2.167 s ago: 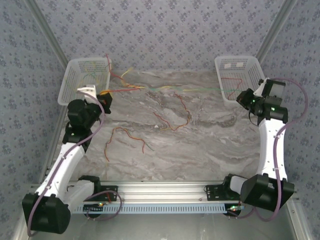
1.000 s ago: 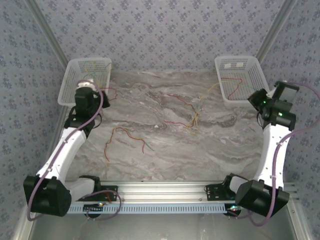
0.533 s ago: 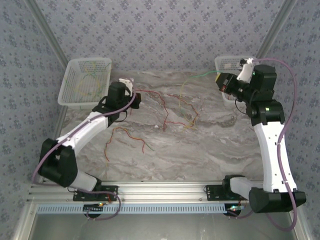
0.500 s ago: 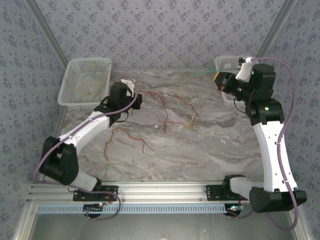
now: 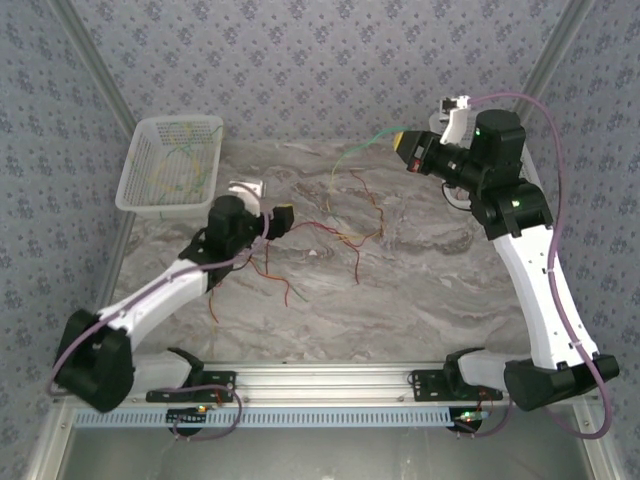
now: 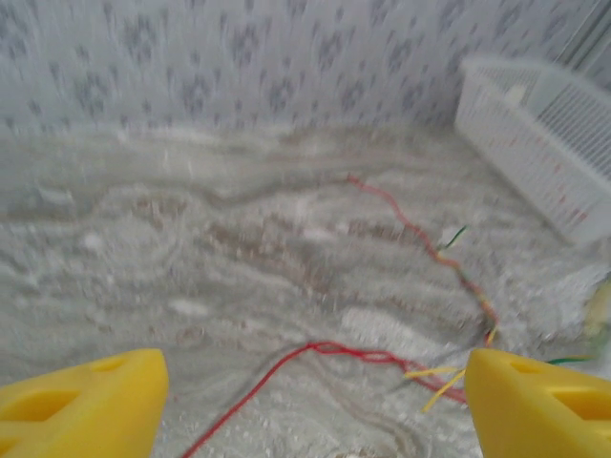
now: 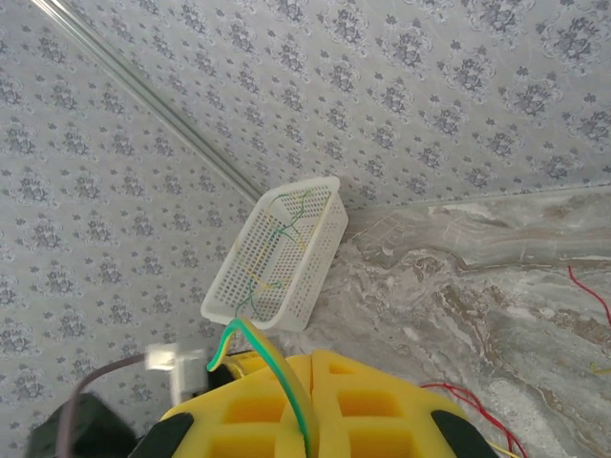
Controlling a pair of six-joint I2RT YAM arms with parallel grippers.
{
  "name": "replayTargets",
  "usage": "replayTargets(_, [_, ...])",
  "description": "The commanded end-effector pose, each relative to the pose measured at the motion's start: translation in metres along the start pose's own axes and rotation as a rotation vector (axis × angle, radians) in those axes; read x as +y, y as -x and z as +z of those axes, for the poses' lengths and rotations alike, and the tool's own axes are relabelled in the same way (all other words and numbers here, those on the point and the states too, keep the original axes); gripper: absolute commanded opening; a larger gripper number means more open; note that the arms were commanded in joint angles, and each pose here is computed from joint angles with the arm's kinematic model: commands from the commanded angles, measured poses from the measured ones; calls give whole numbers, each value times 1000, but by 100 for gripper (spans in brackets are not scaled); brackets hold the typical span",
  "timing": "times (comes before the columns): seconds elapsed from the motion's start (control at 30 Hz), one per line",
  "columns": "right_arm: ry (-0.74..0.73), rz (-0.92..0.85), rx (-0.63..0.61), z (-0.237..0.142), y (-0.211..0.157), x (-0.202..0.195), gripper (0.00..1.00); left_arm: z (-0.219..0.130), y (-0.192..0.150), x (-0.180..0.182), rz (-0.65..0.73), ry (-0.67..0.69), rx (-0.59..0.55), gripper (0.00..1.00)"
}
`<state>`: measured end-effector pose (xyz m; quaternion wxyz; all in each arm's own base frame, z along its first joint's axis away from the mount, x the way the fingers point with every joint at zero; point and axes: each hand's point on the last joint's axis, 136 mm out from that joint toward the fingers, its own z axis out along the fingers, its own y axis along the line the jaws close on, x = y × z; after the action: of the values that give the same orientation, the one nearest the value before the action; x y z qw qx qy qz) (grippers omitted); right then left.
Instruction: Untangle the cables
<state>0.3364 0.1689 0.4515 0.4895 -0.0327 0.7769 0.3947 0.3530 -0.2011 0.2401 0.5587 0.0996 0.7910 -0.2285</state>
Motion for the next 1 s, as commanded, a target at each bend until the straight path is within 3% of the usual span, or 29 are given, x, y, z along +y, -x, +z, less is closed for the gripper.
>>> replayTargets(0.0, [48,-21,-35,1,10,22,0,-28,48,-38,124,-174,-231,84])
replayTargets(0.07, [78,-18,-21,4,7,31,0,-41,46,-63,218,-298,-283,99])
replayTargets(0.27, [138,-27,5,8,-2,54,0,-33,39,-108,434,-450,-311,99])
replayTargets(0.47, [182,-23,28,7,-8,68,0,16,35,-101,457,-398,-268,97])
replayTargets(0.5, [178,-24,27,6,-9,68,0,22,33,-100,460,-394,-261,90])
replayTargets(0.53, [172,-28,25,4,-10,67,0,28,32,-97,455,-387,-254,76])
replayTargets(0.6, [119,-40,7,-1,-9,58,0,30,33,-91,420,-376,-259,21])
replayTargets(0.63, [69,-46,-8,-4,-9,47,0,27,38,-88,393,-372,-280,5])
replayTargets(0.67, [19,-58,-17,-7,-8,36,0,20,44,-88,369,-375,-302,0])
replayTargets(0.77, [-126,-75,12,1,-20,-4,0,-1,67,-93,305,-395,-368,0])
replayTargets(0.87, [-193,-45,78,24,-45,-46,0,-27,91,-105,246,-459,-426,0])
replayTargets(0.97, [-158,-4,162,54,-80,-72,0,-53,114,-111,171,-520,-515,0])
